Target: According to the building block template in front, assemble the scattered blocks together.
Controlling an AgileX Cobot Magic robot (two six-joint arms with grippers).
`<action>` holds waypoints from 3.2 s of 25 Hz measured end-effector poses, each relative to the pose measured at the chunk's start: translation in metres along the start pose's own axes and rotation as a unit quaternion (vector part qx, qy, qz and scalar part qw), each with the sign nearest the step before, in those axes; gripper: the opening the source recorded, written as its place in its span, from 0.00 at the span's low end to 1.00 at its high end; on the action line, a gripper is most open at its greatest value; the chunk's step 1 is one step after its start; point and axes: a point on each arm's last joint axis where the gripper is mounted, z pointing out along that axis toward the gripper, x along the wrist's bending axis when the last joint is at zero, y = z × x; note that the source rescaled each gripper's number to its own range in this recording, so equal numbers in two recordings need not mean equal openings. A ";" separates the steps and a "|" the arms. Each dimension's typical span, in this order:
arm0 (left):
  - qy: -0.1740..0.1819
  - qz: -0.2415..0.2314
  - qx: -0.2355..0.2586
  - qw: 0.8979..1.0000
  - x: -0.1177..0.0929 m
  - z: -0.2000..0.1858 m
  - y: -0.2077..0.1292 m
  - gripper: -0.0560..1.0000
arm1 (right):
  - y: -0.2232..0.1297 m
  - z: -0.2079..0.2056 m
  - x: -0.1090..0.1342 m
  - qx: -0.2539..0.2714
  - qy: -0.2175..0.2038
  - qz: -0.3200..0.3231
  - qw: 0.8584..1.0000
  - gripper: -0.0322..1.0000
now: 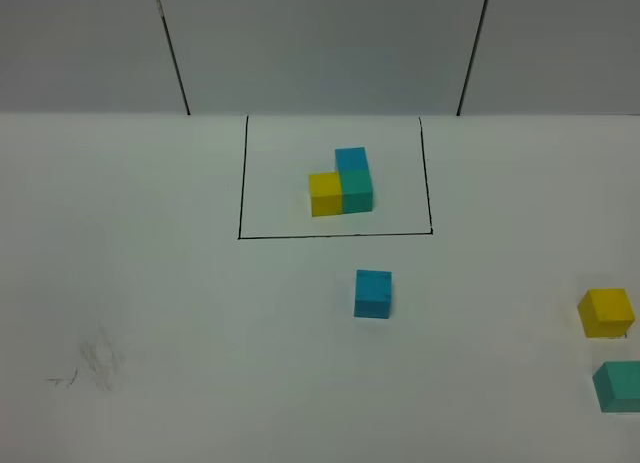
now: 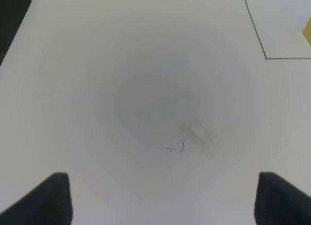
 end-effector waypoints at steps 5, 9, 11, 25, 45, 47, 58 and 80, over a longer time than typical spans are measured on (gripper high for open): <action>0.000 0.000 0.000 1.000 0.000 0.000 0.000 0.72 | 0.000 0.000 0.000 0.000 0.000 0.000 1.000 0.03; 0.000 0.000 0.000 1.000 0.000 0.000 0.000 0.72 | 0.000 0.000 0.000 0.000 0.000 0.000 1.000 0.03; 0.000 0.000 0.000 1.000 0.000 0.000 0.000 0.72 | 0.000 0.000 0.000 0.000 0.000 0.000 1.000 0.03; 0.000 -0.001 0.000 1.000 0.000 0.000 0.000 0.72 | 0.000 0.000 0.000 0.000 0.000 0.000 1.000 0.03; 0.000 0.000 0.000 1.000 0.000 0.000 0.000 0.72 | 0.000 0.000 0.000 0.000 0.000 0.000 1.000 0.03; 0.000 0.000 0.000 1.000 0.000 0.000 0.000 0.72 | 0.000 0.000 0.000 0.000 0.000 0.000 1.000 0.03; 0.000 0.000 0.000 1.000 0.000 0.000 0.000 0.72 | 0.000 0.000 0.000 0.000 0.000 0.000 1.000 0.33; 0.000 0.000 0.000 1.000 0.000 0.000 0.000 0.72 | 0.001 0.002 0.000 0.006 0.000 0.002 1.000 0.96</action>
